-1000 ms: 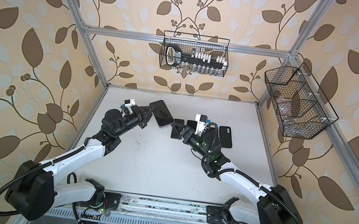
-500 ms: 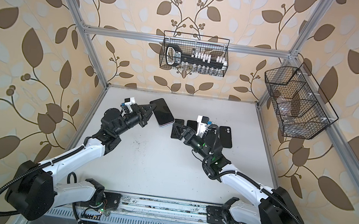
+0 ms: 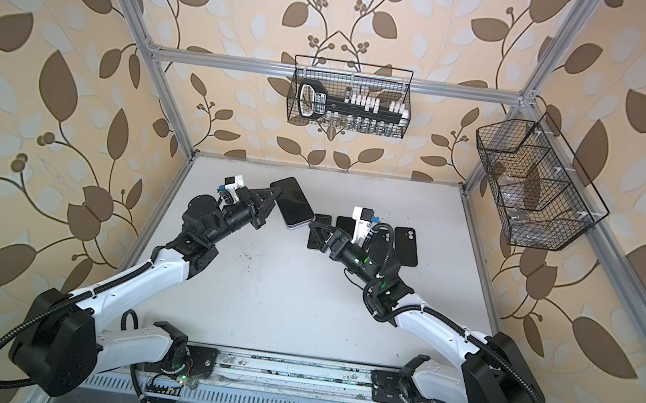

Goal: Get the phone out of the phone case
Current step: 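Close the right gripper on the light blue case edge while left holds phone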

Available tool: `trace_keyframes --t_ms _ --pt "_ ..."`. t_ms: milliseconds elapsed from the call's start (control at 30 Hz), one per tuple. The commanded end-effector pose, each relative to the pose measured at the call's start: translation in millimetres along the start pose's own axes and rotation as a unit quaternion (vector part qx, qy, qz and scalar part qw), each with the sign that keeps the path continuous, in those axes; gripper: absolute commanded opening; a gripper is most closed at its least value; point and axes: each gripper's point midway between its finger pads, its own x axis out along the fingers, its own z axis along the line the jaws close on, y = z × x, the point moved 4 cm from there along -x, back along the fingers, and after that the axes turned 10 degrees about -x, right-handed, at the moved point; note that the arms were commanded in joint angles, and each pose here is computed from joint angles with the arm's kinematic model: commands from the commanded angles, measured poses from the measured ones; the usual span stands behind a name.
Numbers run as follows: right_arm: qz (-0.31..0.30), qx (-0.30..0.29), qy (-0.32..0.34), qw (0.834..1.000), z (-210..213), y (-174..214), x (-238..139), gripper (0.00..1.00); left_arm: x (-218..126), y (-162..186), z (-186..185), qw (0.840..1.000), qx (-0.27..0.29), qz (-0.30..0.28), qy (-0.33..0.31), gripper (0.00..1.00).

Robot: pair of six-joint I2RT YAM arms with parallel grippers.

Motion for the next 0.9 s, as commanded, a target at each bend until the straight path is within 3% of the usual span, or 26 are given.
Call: trace_keyframes --t_ms 0,367,867 --pt "-0.007 0.001 -0.020 1.000 8 -7 5 0.89 0 20 -49 0.996 0.025 0.032 0.080 0.00" --pt "-0.011 0.025 -0.049 0.998 8 -11 13 0.86 5 23 -43 0.996 0.024 0.045 0.073 0.00" --pt "-0.056 0.112 -0.106 0.986 13 -29 15 0.75 19 24 -37 0.995 0.038 0.067 0.059 0.00"
